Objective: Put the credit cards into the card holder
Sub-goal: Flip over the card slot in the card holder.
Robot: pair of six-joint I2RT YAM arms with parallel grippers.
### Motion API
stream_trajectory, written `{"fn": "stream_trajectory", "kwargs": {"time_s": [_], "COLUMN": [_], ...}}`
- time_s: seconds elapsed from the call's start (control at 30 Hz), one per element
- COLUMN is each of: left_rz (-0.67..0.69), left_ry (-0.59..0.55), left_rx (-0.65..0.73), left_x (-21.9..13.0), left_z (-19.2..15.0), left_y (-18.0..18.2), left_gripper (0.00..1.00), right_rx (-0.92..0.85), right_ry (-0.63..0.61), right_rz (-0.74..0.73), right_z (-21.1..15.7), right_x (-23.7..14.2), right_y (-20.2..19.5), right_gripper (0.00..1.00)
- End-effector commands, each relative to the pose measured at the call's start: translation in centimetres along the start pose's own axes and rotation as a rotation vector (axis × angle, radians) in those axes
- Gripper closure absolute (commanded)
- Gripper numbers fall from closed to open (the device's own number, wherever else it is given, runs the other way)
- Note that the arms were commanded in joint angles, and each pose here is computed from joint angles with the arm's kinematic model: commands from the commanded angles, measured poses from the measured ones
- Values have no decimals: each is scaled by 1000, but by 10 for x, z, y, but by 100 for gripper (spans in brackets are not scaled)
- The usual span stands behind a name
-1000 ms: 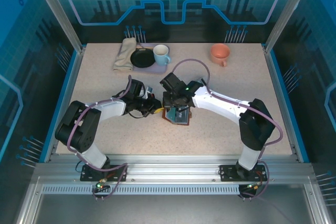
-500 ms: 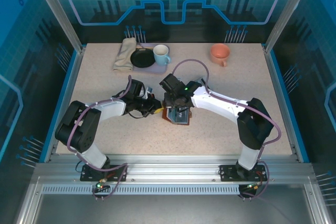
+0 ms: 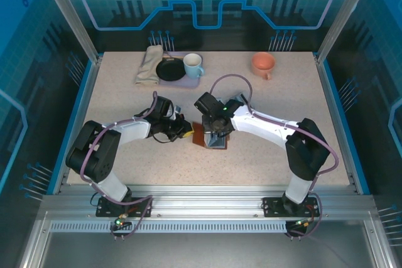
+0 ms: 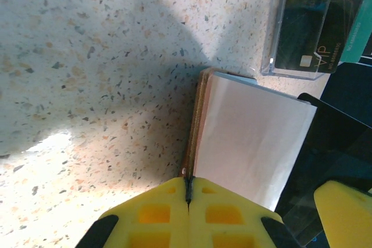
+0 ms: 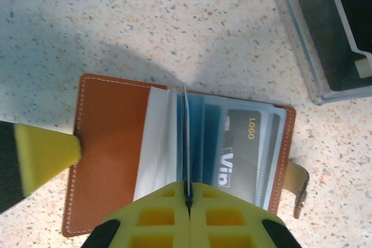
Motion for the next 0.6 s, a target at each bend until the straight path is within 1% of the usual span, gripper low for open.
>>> {"fn": "stream_trajectory", "kwargs": {"time_s": [0.0,0.07,0.13,0.27,0.33,0.4,0.5,0.57], "left_rz": [60,68,74,80,88,96,130,151], "left_ry": [26,31,34,33,29,26,26,31], "left_rx": [-3,-9,-13,-22,-29,-33,-36,-35], "left_x": [4,5,6,8,8,8,8,9], "left_z": [-11,-13,-14,-16,-16,-18,-19,-20], "left_y": [17,21,24,28,31,34,41,45], "left_gripper": [100,100,100,100,100,100,100,100], "right_rx": [11,0,-40,-75,-69,-57,-54,-57], "right_ry": [12,35,87,163,207,215,191,172], "right_rz": [24,60,147,155,206,222,242,314], "right_z": [2,1,-3,-12,-18,-19,-12,-5], "right_x": [-6,-3,2,17,25,28,16,-2], "right_y": [-5,2,21,42,52,55,57,62], "right_gripper": [99,99,98,97,97,97,97,96]}}
Point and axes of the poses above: each hand's point on the last joint's axis, 136 mm out from that joint toward the fingers, its own x axis out along the fingers, its own y axis along the line the jaws close on, z = x × y, the point moved 3 cm from there along -x, back along the fingers, and after that the axes turned 9 degrees about x, right-handed, at the moved point
